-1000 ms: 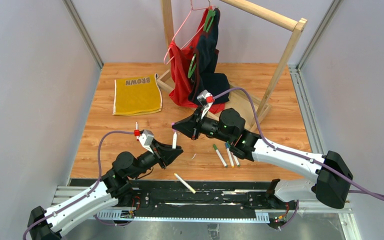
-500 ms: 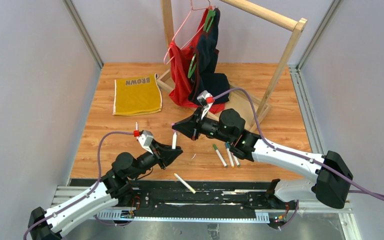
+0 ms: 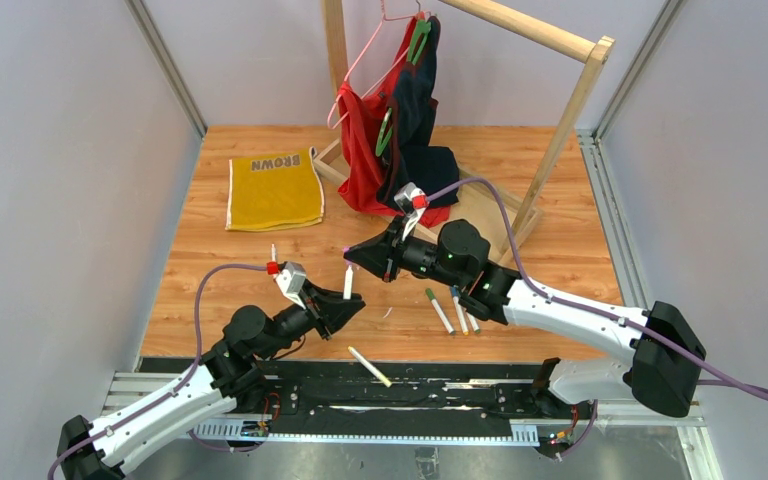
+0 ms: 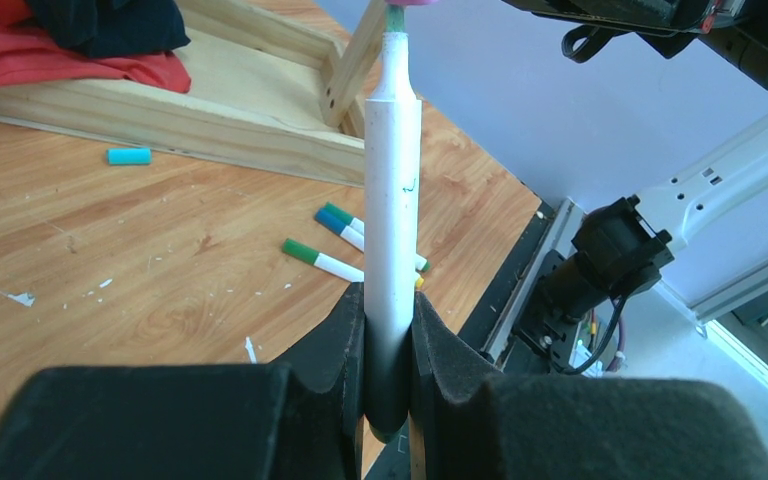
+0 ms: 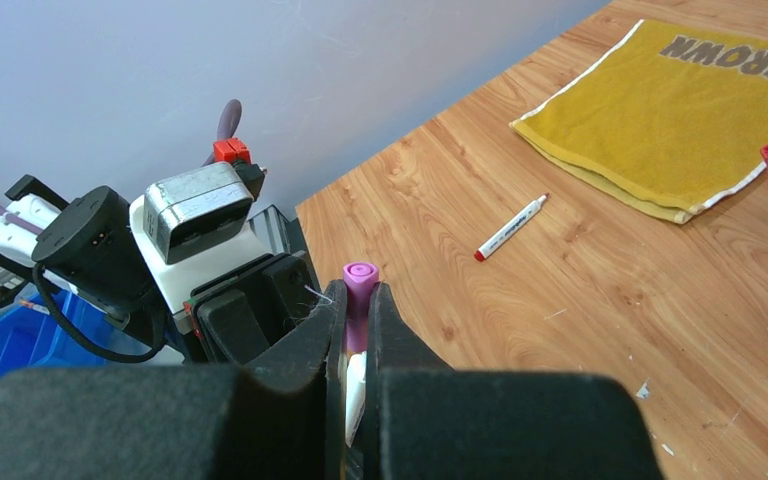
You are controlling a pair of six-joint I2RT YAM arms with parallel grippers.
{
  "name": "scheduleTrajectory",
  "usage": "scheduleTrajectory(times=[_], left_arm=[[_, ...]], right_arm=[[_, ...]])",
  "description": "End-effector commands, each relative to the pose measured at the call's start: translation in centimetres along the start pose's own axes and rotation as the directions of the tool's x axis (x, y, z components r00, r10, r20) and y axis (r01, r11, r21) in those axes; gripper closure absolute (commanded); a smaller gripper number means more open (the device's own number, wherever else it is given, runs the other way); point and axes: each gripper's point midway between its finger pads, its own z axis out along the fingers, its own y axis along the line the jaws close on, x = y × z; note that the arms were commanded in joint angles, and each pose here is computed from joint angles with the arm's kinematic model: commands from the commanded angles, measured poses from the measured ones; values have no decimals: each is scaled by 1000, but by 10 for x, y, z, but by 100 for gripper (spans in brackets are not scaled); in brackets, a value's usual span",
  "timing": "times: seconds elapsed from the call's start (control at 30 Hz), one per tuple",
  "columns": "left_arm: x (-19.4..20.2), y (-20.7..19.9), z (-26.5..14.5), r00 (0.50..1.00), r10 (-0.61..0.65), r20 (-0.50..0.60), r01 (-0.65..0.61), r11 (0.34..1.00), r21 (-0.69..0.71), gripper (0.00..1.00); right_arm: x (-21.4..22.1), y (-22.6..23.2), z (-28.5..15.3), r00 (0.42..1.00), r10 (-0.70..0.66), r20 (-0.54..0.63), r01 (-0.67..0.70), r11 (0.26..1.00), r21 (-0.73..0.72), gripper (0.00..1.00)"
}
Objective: Insert the pens into the pen caps
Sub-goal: Insert the pen cap onto the pen.
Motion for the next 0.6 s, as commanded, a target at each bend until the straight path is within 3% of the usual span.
scheduleTrajectory(times=[0.0, 0.57], left_arm=[[-13, -8, 0, 998, 5, 55, -7, 999, 36, 100], [-12, -9, -1, 999, -3, 53, 0, 999, 46, 100]], right_arm=[[5, -6, -2, 1000, -28, 3, 28, 999, 31, 99], [-1, -14, -7, 997, -73, 28, 71, 994, 78, 99]])
